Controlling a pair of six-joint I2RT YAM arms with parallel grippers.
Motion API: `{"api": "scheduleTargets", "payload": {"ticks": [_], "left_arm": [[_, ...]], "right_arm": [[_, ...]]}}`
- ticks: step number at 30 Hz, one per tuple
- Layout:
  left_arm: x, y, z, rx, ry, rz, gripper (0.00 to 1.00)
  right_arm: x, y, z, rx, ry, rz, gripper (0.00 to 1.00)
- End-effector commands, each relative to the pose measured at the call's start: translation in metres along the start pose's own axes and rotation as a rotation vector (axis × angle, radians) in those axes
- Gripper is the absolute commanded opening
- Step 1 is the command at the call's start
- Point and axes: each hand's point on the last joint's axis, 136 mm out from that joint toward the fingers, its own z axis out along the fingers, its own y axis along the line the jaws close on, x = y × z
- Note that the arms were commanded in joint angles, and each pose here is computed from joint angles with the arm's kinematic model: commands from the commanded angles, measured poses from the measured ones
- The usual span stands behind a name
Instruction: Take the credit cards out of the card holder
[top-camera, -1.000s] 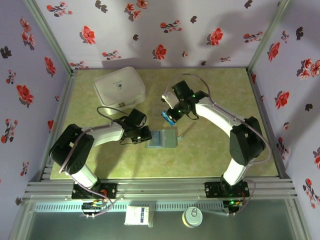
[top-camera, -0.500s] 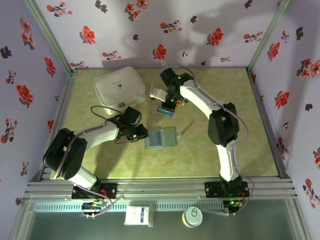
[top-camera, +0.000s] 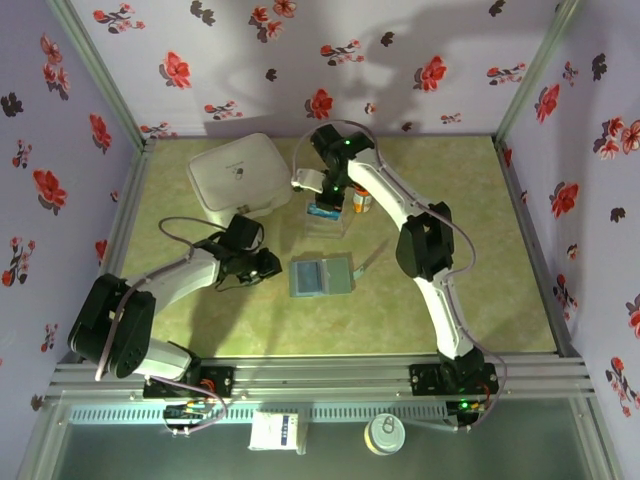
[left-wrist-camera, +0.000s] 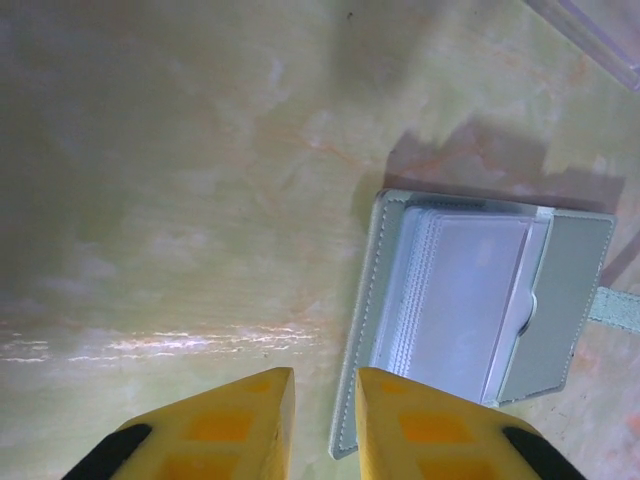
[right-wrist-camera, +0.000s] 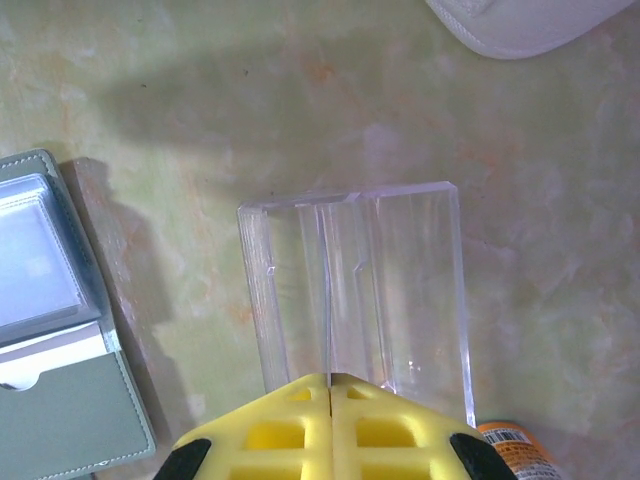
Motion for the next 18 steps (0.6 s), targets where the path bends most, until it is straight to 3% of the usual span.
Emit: {"api": "scheduleTargets", "payload": {"ticks": [1, 18], "left_arm": [[0.004, 0.009, -0.005, -0.013, 0.009, 0.009, 0.23], [0.007, 0.022, -0.002, -0.016, 0.017, -0.023, 0.24]], "right_arm": [[0.012, 0.009, 0.010, -0.072, 0.045, -0.029, 0.00], [0.023, 0.036, 0.032, -0.245, 0.066, -0.043, 0.00]]}}
